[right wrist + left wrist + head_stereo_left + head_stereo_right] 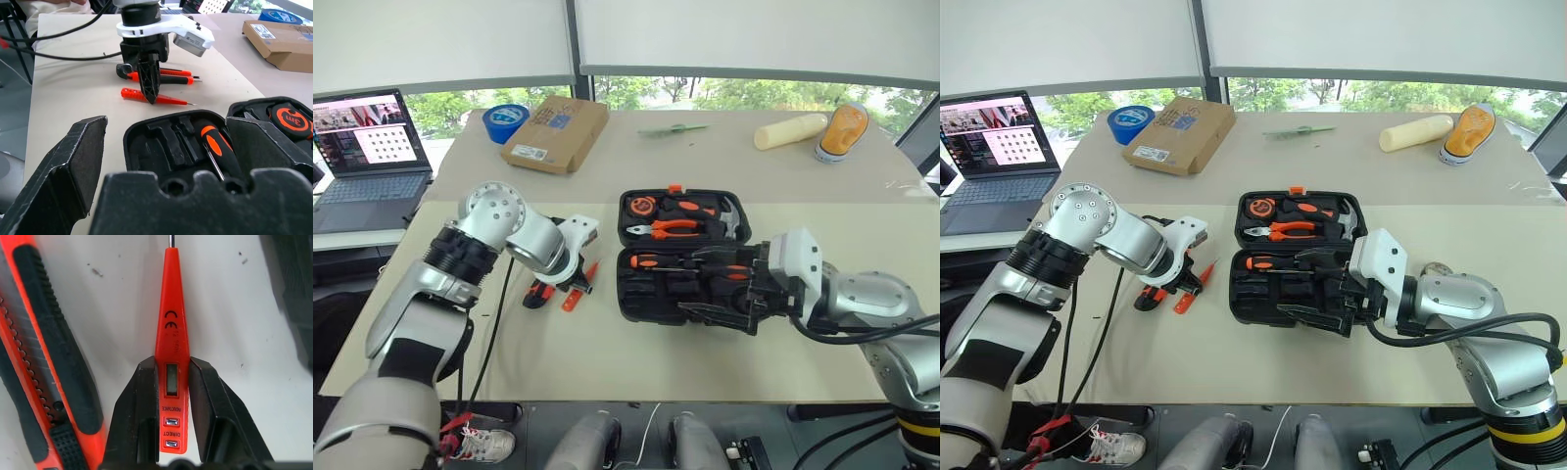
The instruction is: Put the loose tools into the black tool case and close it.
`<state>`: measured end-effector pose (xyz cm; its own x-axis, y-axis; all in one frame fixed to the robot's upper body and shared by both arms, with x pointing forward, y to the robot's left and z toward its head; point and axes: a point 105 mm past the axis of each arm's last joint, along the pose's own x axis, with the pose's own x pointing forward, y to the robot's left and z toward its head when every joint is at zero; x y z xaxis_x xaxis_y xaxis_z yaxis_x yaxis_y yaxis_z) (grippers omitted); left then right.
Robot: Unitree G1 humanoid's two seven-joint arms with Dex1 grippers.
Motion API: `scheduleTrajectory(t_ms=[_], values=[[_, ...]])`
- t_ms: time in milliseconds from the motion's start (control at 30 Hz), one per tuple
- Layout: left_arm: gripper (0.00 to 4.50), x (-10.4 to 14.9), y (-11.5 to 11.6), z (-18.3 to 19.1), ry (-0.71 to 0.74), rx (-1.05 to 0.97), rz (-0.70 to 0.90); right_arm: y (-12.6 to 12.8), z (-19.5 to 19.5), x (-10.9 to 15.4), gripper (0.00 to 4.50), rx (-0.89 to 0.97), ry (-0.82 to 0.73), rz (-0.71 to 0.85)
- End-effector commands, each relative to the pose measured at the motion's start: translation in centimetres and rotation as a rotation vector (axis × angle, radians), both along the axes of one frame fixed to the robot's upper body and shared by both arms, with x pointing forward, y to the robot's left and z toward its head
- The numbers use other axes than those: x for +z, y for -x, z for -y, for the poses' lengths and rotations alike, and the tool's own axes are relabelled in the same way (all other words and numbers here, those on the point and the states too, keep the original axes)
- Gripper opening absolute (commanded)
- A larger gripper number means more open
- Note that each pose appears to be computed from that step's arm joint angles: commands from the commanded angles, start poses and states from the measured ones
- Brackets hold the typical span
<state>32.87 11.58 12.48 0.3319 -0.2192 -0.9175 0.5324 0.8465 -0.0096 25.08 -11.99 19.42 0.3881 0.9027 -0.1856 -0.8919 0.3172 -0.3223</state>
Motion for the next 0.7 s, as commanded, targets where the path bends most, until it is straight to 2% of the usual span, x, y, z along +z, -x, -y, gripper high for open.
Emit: scheduleTrajectory(t_ms=[33, 233, 300, 467, 567, 700], values=[[0.42, 2.7, -0.4, 0.2, -0.036, -0.261, 0.18, 0.4, 0.4, 0.7, 4.5, 0.002, 0.026, 0.05], [0.42, 4.9, -1.2, -2.0, -0.044, -0.782, 0.392, 0.4, 1.0, 0.7, 4.5, -0.02, 0.037, 0.042], [0.42, 5.1, -1.2, -2.6, 0.001, -0.823, 0.391, 0.4, 1.2, 0.7, 4.5, -0.025, 0.039, 0.041], [0.42, 7.0, -0.8, -1.0, 0.193, -0.935, 0.459, 0.3, 1.6, 0.6, 4.5, -0.044, 0.043, 0.036], [0.42, 7.6, -0.4, 0.0, 0.222, -1.014, 0.459, 0.3, 1.8, 0.5, 4.5, -0.052, 0.05, 0.032], [0.42, 8.5, -0.3, 3.1, 0.249, -1.088, 0.414, 0.4, 2.9, -0.2, 4.5, -0.085, 0.105, 0.027]])
